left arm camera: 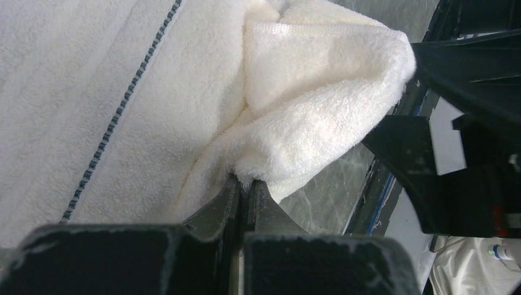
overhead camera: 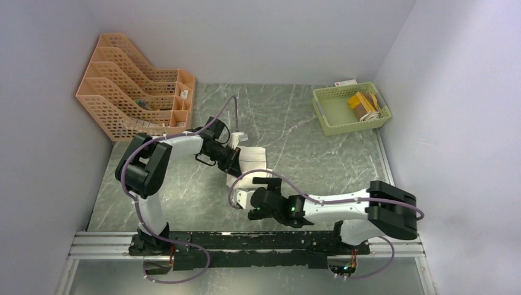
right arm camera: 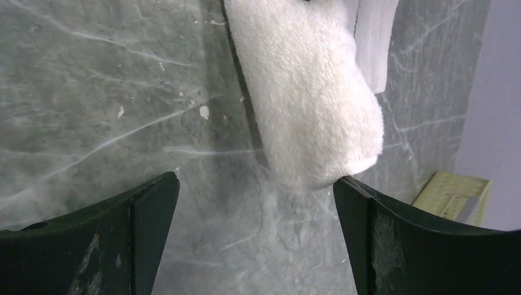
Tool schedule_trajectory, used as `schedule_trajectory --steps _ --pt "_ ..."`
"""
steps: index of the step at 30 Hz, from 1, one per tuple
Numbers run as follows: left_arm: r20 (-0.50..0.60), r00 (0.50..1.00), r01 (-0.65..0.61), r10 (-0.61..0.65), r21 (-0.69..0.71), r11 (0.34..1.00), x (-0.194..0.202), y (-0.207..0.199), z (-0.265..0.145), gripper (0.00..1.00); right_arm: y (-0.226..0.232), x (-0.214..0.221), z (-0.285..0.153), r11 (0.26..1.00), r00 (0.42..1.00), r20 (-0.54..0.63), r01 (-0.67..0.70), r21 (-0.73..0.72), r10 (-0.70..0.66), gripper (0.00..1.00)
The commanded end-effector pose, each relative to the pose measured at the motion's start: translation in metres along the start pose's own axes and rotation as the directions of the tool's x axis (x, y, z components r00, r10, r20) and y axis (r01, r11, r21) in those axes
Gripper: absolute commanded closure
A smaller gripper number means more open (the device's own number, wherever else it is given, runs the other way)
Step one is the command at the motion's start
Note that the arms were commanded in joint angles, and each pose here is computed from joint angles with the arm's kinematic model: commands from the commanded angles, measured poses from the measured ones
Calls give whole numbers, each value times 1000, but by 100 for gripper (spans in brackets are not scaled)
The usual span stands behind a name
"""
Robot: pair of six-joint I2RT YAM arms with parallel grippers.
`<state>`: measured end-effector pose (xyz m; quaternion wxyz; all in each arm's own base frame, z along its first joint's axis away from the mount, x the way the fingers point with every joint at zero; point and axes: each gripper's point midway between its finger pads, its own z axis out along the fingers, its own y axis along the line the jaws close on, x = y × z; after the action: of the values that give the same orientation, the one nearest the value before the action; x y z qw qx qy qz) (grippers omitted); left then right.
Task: Roll the towels
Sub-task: Roll the towel at the center of the board.
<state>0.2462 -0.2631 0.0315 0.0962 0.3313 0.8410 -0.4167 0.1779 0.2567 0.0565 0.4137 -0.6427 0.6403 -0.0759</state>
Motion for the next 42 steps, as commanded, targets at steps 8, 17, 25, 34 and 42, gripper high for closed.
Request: schedule_trajectory --steps 8,17,25,34,42 --pt "-34 999 17 -22 -131 991 8 30 -3 93 -41 -26 36 960 983 75 147 240 -169 4" --pt "3 1000 -4 4 -159 987 -1 28 -12 93 -25 -24 62 990 989 73 121 70 -126 30" --pt "123 992 18 6 -189 982 -26 30 -41 91 -16 -32 59 983 987 145 -38 -181 65 64" --pt "328 942 48 71 -341 939 -68 28 -109 55 -9 -45 53 864 939 206 -148 -480 275 85" --pt "435 868 -56 238 -391 919 -86 -20 -158 31 -21 -40 65 623 848 96 -301 -722 522 84"
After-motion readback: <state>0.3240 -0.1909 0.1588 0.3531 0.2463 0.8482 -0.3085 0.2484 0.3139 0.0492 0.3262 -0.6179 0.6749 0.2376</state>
